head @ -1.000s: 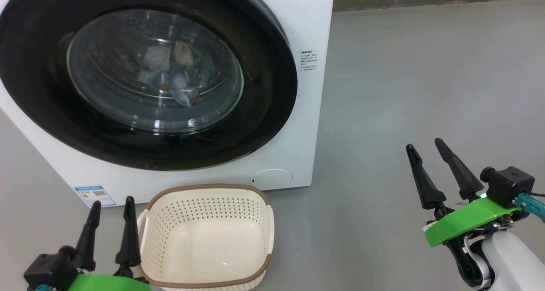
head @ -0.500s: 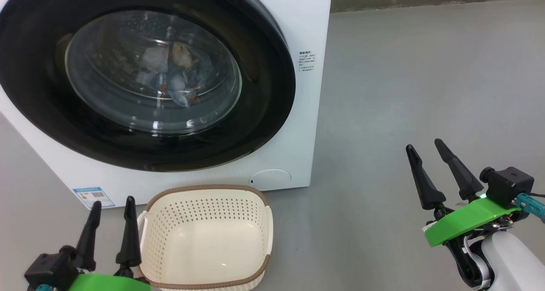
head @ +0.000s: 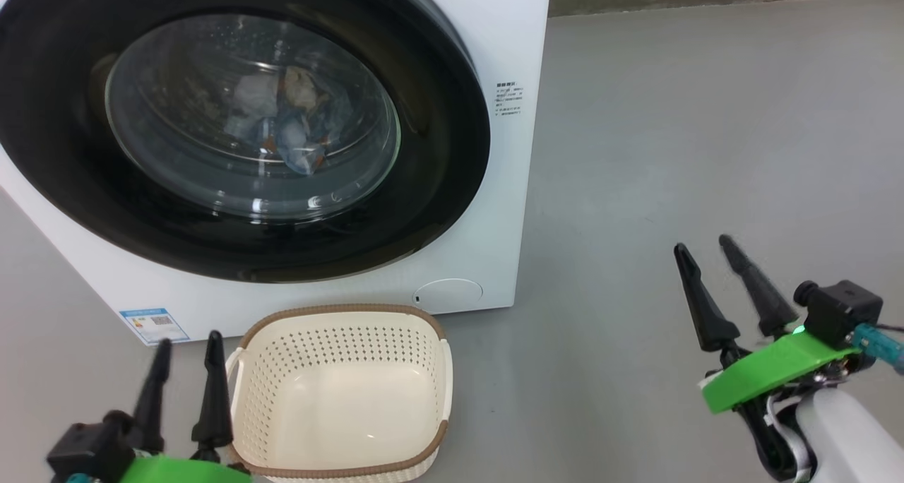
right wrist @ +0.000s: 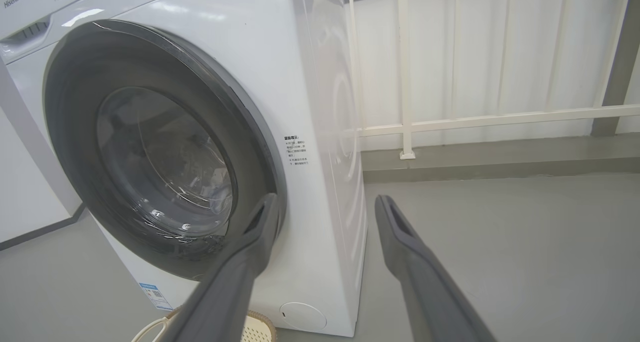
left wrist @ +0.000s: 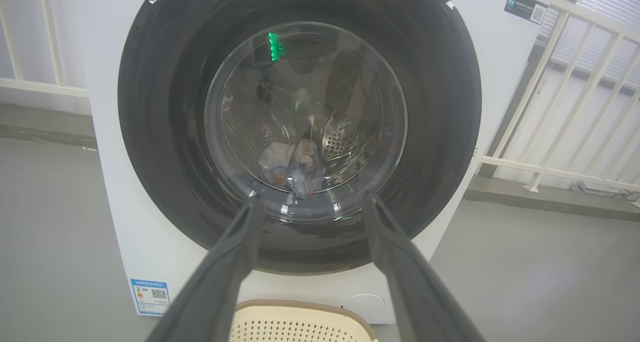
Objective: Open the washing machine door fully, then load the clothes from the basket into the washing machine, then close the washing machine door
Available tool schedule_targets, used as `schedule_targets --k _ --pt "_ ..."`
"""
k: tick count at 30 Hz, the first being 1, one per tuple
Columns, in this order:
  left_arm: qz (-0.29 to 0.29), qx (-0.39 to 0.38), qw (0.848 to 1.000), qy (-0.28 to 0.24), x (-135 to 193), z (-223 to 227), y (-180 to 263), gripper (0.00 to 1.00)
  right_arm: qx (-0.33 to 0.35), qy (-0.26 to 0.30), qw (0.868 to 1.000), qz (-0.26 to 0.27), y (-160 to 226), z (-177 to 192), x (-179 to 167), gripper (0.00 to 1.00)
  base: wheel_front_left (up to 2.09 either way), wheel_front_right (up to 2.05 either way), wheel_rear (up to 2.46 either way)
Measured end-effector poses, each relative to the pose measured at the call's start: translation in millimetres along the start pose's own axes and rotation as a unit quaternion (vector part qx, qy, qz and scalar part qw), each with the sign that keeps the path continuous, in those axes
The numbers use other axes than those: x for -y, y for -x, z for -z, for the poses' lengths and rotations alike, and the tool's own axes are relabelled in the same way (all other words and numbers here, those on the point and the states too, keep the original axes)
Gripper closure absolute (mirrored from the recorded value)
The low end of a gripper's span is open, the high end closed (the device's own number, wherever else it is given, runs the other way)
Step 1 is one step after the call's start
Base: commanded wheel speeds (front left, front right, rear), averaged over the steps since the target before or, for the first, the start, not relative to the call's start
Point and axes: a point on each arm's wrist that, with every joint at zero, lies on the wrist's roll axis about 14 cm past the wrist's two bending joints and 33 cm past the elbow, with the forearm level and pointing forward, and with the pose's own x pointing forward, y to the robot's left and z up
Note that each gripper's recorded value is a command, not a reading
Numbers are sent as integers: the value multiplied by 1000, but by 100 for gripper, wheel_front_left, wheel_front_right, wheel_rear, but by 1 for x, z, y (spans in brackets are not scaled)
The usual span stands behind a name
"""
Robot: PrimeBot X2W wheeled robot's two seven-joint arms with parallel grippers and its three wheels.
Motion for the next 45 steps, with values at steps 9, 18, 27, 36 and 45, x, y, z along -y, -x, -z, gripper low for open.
schedule_targets --k 9,18,27,36,45 --pt "-18 -39 999 32 -3 25 10 100 -45 -36 998 17 17 34 -2 100 0 0 0" --pt "-32 -45 996 73 -7 26 11 100 -41 -79 995 36 15 31 4 100 0 0 0" --pt "-46 -48 991 115 -12 27 12 100 -37 -128 990 53 14 29 8 100 0 0 0" --pt "-57 -51 984 161 -14 28 13 100 -35 -170 982 70 16 30 14 100 0 0 0" --pt "-67 -53 974 208 -16 30 14 100 -29 -215 973 82 15 28 16 100 0 0 0"
